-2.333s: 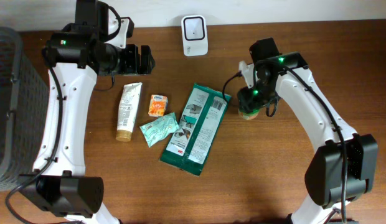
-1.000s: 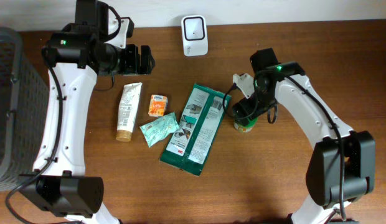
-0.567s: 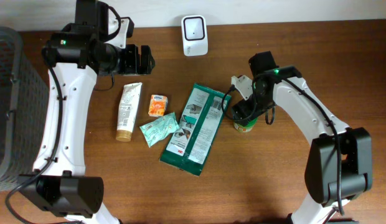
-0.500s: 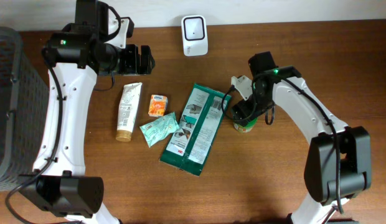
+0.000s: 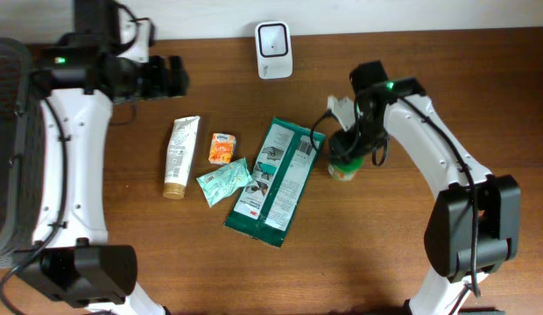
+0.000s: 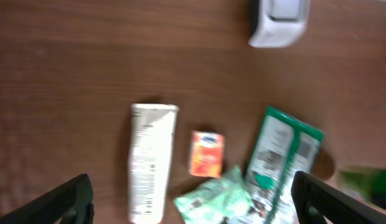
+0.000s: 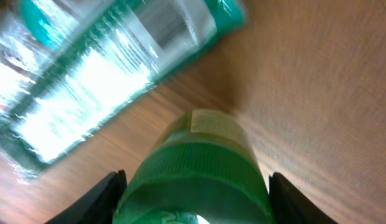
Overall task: Scan the item barcode
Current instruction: 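Carry the jar to the white scanner and hold it there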
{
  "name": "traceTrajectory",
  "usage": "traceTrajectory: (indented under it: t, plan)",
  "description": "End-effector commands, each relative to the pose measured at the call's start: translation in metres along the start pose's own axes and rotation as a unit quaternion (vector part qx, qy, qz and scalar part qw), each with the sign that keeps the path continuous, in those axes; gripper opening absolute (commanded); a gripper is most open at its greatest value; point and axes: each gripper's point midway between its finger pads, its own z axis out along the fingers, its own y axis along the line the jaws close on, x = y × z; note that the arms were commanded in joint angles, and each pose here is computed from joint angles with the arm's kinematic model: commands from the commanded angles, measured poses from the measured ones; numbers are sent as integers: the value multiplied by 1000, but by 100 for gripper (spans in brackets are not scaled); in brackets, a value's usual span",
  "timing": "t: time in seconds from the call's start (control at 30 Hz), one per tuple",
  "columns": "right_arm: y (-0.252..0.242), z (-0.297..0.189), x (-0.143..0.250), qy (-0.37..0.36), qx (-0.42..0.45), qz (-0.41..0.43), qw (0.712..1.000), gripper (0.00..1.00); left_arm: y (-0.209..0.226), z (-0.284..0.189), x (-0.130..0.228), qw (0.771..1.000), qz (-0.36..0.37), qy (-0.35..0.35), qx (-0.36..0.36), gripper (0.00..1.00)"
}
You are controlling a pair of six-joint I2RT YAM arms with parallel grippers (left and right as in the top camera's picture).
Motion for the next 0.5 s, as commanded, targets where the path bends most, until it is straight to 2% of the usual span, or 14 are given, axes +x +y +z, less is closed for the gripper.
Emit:
traceTrajectory:
  t: [0.0,0.07,0.17,0.23,0.3,0.33,0.4,0.47]
  plan:
    - [32,-49,-44,-84,-82,29,993,47,31,-17,-11,999,-16,-25,-28,99]
    - [65,-80,-64,-132,-171,9,976,46,39,-18,-11,999,-24,-27,-33,99]
    - [118,-138,-84,-196,-324,-32,925,45,39,-18,-11,999,-23,-27,-33,99]
    - [131,-161,-88,-208,-368,-26,906,46,39,-18,-11,999,-23,-26,-33,99]
    - [148,-200,-88,-229,-447,-41,864,46,39,-18,-11,999,-23,-26,-33,99]
    - [150,-207,-88,-233,-461,-45,855,46,39,-18,-11,999,-23,-26,-33,99]
    - [148,-217,-89,-244,-467,-51,848,45,39,-18,-11,999,-24,-26,-33,99]
    - [138,-204,-93,-245,-424,-43,871,45,39,-18,-11,999,-23,-26,-33,99]
